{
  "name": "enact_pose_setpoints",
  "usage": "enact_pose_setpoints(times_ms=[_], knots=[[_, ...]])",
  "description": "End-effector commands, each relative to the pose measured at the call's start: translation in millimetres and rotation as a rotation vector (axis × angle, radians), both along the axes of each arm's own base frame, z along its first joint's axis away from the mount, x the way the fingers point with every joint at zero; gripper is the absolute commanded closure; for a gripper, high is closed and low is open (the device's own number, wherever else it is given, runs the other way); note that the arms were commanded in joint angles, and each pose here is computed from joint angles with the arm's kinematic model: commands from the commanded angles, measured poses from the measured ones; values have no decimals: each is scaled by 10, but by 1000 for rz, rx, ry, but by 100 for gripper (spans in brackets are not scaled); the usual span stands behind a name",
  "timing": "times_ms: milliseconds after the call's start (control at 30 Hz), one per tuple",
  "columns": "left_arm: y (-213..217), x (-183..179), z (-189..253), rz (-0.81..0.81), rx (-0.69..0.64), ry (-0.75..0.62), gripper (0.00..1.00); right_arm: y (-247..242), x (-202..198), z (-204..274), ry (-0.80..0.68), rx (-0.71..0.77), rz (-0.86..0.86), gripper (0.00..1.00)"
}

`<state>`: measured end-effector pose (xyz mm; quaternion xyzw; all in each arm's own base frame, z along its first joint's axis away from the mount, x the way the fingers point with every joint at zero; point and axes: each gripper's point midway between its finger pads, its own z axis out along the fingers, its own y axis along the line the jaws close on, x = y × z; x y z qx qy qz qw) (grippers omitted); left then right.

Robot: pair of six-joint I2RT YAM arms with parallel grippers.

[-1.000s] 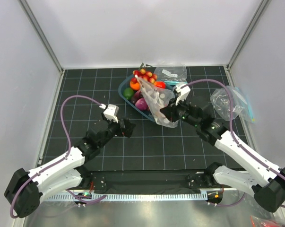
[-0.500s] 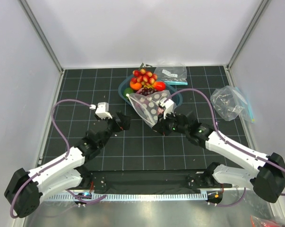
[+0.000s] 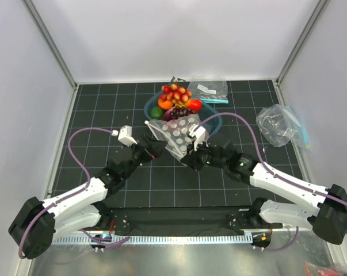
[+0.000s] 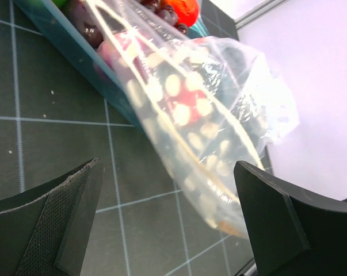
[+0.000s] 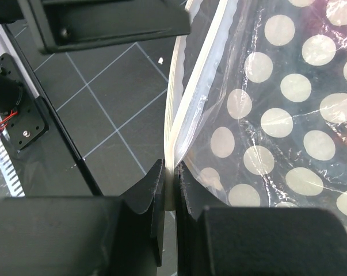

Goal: Place the food in the zip-top bag and seal the zipper
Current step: Open the zipper of the food storage bag.

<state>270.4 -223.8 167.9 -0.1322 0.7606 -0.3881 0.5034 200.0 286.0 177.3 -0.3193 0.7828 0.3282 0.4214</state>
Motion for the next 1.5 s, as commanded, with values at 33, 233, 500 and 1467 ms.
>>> enact_pose_setpoints(times_ms=[33, 233, 500, 1467], knots=[[-2, 12, 259, 9, -127, -49, 0, 50, -28, 24, -43, 3, 2, 94], [-19, 35, 204, 9, -116, -29, 22, 72, -78, 27, -52, 7, 5, 94], [-31, 59, 125, 13, -90, -3, 44, 31, -43, 39, -67, 12, -29, 94], [-111, 101, 57, -37, 8, -47, 100, 289, 157, 381, -98, -114, -70, 46]])
